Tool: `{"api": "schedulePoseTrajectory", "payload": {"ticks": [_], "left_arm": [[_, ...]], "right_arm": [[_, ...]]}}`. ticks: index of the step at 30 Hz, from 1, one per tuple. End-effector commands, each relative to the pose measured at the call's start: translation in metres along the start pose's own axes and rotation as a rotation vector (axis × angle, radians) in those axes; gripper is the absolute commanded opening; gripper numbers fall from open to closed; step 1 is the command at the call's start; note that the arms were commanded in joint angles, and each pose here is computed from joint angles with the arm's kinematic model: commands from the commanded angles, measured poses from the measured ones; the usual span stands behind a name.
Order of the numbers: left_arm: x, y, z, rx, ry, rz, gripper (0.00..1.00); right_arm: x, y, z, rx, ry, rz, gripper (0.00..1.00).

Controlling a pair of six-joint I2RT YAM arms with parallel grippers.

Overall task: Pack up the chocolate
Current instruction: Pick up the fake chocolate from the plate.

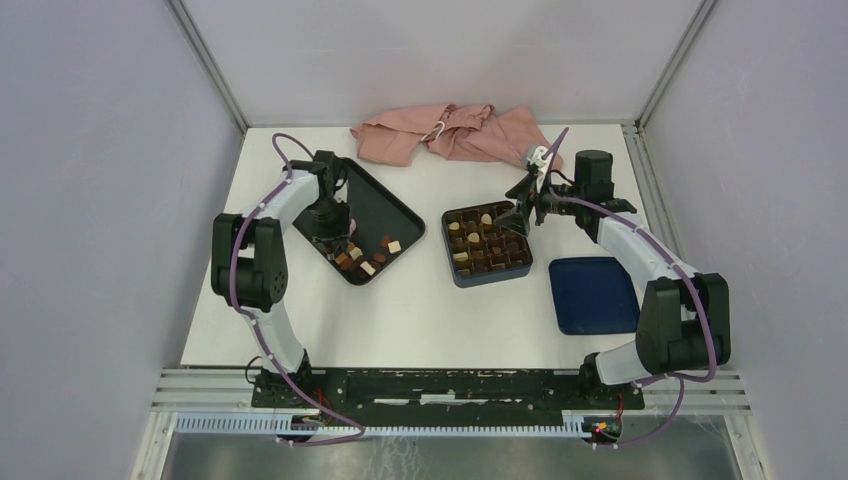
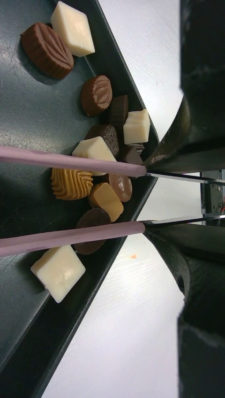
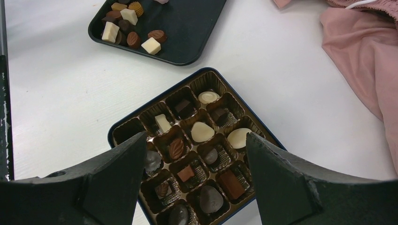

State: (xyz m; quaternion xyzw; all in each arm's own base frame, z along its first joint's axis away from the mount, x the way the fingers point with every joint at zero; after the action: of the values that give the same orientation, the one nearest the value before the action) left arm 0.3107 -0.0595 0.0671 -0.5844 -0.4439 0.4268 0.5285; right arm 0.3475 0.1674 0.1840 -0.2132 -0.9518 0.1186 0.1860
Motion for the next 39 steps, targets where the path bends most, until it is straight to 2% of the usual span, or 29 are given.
{"api": "schedulePoseTrajectory", "payload": {"ticks": [1,7,14,19,21,22,25,26,28,30,34,36,39], "left_arm": [[-0.001,-0.005,-0.01,-0.024,0.054,0.02,0.44],[-0.002,-0.008,-0.01,-0.037,0.051,0.025,0.28],[-0.007,-0.023,-0.012,-0.117,0.043,0.04,0.16],[-0.015,-0.034,-0.01,-0.192,0.037,0.073,0.12],[-0.018,-0.036,-0.007,-0.215,0.035,0.088,0.1],[-0.02,-0.038,-0.006,-0.229,0.035,0.096,0.1],[-0.025,-0.043,-0.003,-0.268,0.035,0.119,0.09],[-0.027,-0.045,-0.001,-0.28,0.036,0.128,0.09],[-0.03,-0.049,0.0,-0.302,0.037,0.144,0.09],[-0.035,-0.055,0.001,-0.328,0.043,0.174,0.09],[-0.048,-0.068,0.005,-0.388,0.06,0.24,0.08],[-0.054,-0.073,0.008,-0.412,0.07,0.273,0.08],[-0.057,-0.073,0.014,-0.415,0.075,0.285,0.08]], "right_arm": [[-0.001,0.002,-0.01,-0.016,-0.046,-0.012,0.82],[-0.002,0.002,-0.01,-0.013,-0.052,-0.006,0.82],[-0.01,-0.001,-0.009,0.006,-0.079,0.041,0.82],[-0.04,-0.013,-0.007,0.021,-0.153,0.251,0.87],[-0.055,-0.023,-0.008,0.015,-0.196,0.367,0.98],[-0.063,-0.029,-0.011,-0.002,-0.206,0.434,0.98],[-0.084,-0.04,-0.006,-0.027,-0.073,0.592,0.98],[-0.084,-0.036,-0.001,0.007,-0.071,0.554,0.98],[-0.083,-0.025,0.011,0.064,0.011,0.461,0.88],[-0.083,-0.016,0.015,0.056,0.075,0.422,0.79],[-0.102,-0.011,0.03,0.06,0.213,0.503,0.65],[-0.11,-0.007,0.037,0.088,0.286,0.517,0.53],[-0.114,0.002,0.043,0.095,0.349,0.522,0.5]]}}
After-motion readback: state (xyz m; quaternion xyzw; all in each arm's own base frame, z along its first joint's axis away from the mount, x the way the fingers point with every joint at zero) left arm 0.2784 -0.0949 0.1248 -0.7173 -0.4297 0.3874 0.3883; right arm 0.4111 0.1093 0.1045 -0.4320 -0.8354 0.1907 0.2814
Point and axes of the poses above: each gripper's point midway between its finger pads, its own y axis out along the fingers, its own x axis along the line the jaws close on, z = x × y, the point moved 1 cm from there along -y, back along the fingers, and after that the axes turned 15 degrees about y, right-handed, at the moved point
